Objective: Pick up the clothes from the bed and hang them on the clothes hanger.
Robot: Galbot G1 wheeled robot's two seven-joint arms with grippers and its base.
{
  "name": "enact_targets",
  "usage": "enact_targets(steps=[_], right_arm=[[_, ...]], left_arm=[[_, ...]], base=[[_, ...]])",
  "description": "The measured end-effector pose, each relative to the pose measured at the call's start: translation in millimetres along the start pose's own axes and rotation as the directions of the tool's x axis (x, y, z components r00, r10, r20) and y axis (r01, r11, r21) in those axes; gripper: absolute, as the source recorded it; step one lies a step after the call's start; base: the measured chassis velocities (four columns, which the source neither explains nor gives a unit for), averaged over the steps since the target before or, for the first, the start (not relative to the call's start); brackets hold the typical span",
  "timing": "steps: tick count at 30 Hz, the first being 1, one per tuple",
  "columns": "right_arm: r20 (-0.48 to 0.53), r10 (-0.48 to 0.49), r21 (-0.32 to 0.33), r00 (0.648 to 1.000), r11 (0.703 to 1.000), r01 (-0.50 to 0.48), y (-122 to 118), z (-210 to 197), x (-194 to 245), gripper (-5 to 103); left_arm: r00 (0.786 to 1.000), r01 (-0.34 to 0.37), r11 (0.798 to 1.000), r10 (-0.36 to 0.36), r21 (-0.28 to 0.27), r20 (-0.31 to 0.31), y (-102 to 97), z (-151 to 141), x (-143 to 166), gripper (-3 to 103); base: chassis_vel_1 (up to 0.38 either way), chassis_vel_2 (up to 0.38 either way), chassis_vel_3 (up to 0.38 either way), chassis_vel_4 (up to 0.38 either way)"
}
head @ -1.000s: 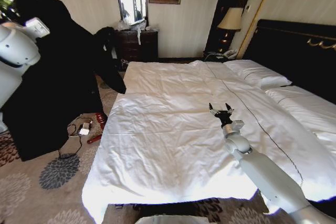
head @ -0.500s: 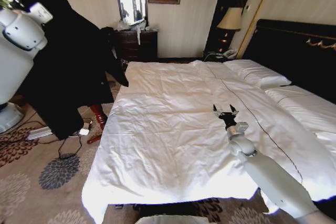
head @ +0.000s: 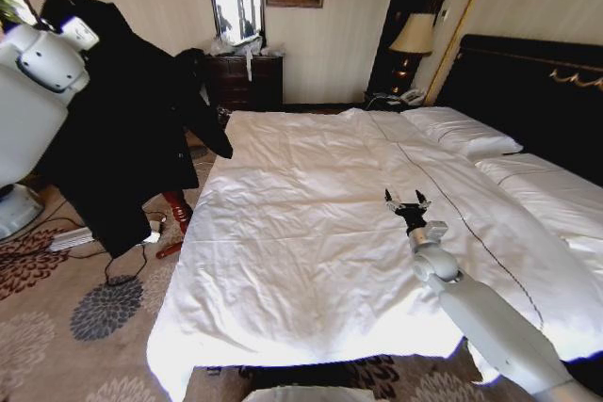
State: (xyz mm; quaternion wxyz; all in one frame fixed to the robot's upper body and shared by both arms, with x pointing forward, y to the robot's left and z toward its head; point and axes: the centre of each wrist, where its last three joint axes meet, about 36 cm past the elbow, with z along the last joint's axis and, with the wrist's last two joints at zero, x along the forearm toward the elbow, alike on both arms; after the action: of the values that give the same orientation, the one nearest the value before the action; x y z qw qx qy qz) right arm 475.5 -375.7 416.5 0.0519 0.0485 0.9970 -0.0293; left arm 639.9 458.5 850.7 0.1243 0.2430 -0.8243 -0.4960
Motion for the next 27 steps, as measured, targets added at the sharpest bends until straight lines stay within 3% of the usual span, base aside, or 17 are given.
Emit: enact_targets(steps=[7,14,17,18,21,23,25,26,27], right_arm=[[-0.005,0.005,0.005,1.000,1.000,-0.005,-1,2,2,100],[-0.005,0.010,0.007,1.000,1.000,-0.010,-2,2,2,100],[-0.005,0.011,0.007,1.000,1.000,-0.011,-2,2,2,100],[-0.006,0.011,0.007,1.000,1.000,-0.011,-2,2,2,100],[-0.010,0.010,0.010,1.000,1.000,-0.009,-2,4,3,100],[-0.012,0.009,0.010,1.000,1.000,-0.009,-1,5,4,100],[-0.016,0.008,0.012,1.000,1.000,-0.008,0,6,5,100],[-0.016,0.007,0.012,1.000,1.000,-0.007,0,7,5,100],[-0.018,0.006,0.013,1.000,1.000,-0.006,0,7,5,100]], left_arm=[[1.000,-0.026,0.999,0.027,0.025,-0.014,-3.3,1,-7,24],[1.000,-0.017,0.999,0.016,0.038,0.016,-8.6,-2,2,21],[1.000,-0.014,0.997,0.013,0.076,0.016,-11.4,0,3,31],[1.000,-0.016,0.996,0.014,0.090,0.016,-11.9,0,3,31],[0.998,-0.062,0.981,0.060,0.182,0.019,-20.9,11,6,48],[0.996,-0.084,0.974,0.081,0.208,0.019,-24.9,16,7,53],[0.990,-0.141,0.949,0.142,0.283,0.016,-35.8,29,8,64],[0.986,-0.165,0.936,0.168,0.311,0.018,-39.6,34,9,64],[0.978,-0.202,0.910,0.208,0.361,0.024,-43.6,41,12,70]], base=[[0.000,0.000,0.000,0.000],[0.000,0.000,0.000,0.000],[0.000,0.000,0.000,0.000],[0.000,0.000,0.000,0.000],[0.000,0.000,0.000,0.000],[0.000,0.000,0.000,0.000],[0.000,0.000,0.000,0.000],[0.000,0.000,0.000,0.000],[0.000,0.000,0.000,0.000]])
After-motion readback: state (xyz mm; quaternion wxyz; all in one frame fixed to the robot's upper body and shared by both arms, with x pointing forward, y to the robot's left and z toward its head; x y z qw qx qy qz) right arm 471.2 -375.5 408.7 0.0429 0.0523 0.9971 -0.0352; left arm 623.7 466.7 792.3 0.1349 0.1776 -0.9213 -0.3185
